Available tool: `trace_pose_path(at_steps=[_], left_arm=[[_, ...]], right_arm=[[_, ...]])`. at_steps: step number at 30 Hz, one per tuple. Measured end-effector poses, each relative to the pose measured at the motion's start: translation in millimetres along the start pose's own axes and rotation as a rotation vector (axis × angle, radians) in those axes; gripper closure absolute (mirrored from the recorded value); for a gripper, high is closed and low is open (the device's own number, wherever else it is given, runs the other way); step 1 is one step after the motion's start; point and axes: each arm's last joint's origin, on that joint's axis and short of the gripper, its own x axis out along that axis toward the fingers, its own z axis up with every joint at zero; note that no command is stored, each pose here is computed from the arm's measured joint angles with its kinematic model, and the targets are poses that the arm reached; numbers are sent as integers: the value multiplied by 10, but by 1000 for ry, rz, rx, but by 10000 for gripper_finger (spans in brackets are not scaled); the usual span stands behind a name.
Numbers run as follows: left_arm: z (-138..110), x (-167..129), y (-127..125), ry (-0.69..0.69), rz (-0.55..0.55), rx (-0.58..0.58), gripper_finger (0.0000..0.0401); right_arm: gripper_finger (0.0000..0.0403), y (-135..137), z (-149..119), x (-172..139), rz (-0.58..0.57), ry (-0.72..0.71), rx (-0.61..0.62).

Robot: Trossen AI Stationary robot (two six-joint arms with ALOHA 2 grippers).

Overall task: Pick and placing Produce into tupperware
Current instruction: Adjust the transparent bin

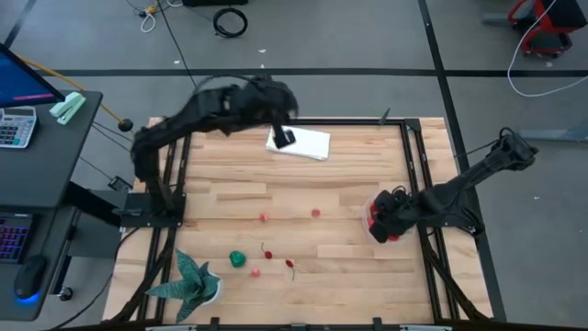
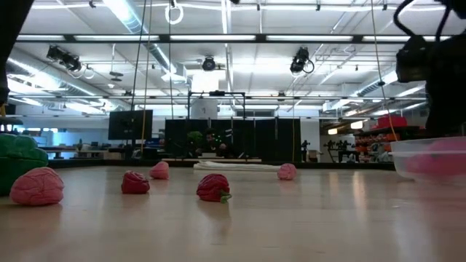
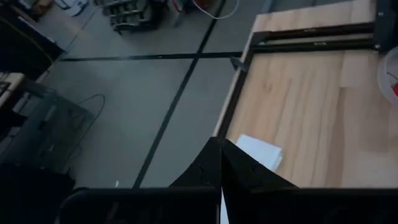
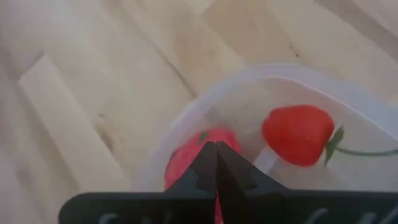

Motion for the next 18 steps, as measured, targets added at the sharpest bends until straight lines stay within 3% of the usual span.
trace_pose_path(at_steps=[13, 18], left_arm=[[-56, -701, 338, -118, 21, -56, 400], [-75, -818, 397, -142, 26, -69, 398]], right_arm=[[402, 98, 233, 410, -43, -11, -51], [403, 149, 415, 543, 19, -85, -68]])
